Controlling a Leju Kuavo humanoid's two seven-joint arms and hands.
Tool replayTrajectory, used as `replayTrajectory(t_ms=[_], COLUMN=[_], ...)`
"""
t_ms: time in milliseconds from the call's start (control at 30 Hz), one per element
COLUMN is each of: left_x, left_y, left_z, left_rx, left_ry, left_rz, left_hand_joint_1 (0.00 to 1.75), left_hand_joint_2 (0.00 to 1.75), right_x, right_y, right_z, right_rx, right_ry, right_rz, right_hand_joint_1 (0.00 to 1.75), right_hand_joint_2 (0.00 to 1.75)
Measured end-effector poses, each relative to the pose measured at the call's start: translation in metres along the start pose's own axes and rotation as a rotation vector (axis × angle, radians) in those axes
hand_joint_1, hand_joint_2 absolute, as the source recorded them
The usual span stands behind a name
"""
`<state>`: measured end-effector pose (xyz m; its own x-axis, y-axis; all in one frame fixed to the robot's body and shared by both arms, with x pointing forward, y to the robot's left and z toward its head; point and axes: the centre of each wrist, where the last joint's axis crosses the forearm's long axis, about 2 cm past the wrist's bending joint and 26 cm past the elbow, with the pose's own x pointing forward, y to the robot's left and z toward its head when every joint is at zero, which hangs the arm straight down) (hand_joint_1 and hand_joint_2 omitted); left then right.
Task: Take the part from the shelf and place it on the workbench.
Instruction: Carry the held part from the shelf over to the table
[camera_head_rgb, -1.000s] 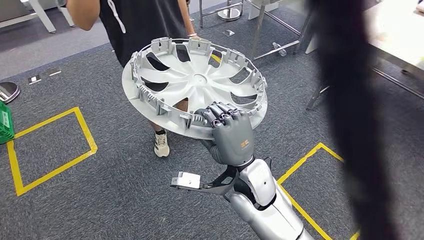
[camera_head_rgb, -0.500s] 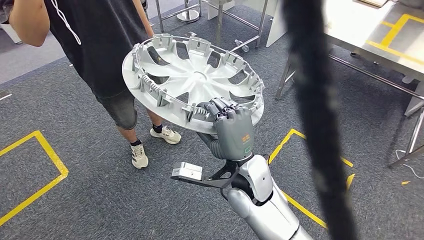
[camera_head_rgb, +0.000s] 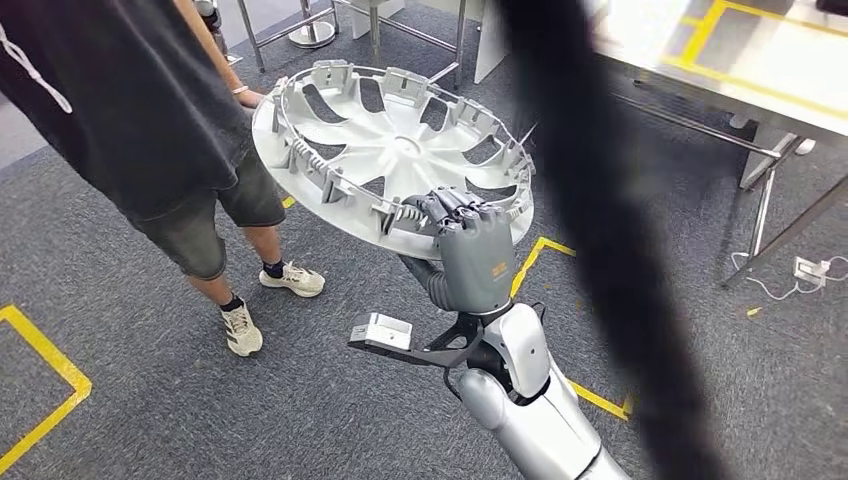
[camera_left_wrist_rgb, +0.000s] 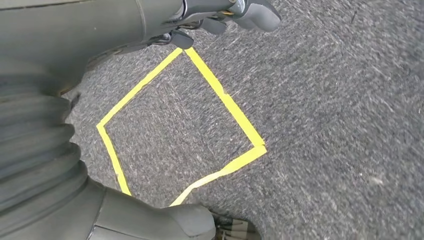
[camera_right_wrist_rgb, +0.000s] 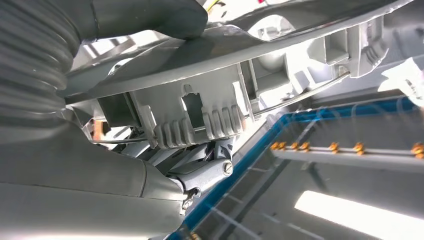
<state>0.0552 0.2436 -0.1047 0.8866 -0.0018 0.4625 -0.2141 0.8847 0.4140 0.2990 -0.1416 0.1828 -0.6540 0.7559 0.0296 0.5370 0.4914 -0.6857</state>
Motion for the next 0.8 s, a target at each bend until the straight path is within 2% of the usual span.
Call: replayTrajectory(t_ms=[800], left_x=[-0.0033], left_y=[0.0035], left_z=[-0.0009], left_rx=[0.006], left_ry=[-0.019], left_rz=[-0.012], left_hand_joint_1=[0.00], left_hand_joint_2=[1.75], right_x=[-0.0010], right_y=[0.0004], right_z=[-0.0008], right_rx=[-0.033], right_ry=[0.056], right_rz=[-0.058], right_hand_joint_1=[1.75], right_hand_joint_2=[1.75])
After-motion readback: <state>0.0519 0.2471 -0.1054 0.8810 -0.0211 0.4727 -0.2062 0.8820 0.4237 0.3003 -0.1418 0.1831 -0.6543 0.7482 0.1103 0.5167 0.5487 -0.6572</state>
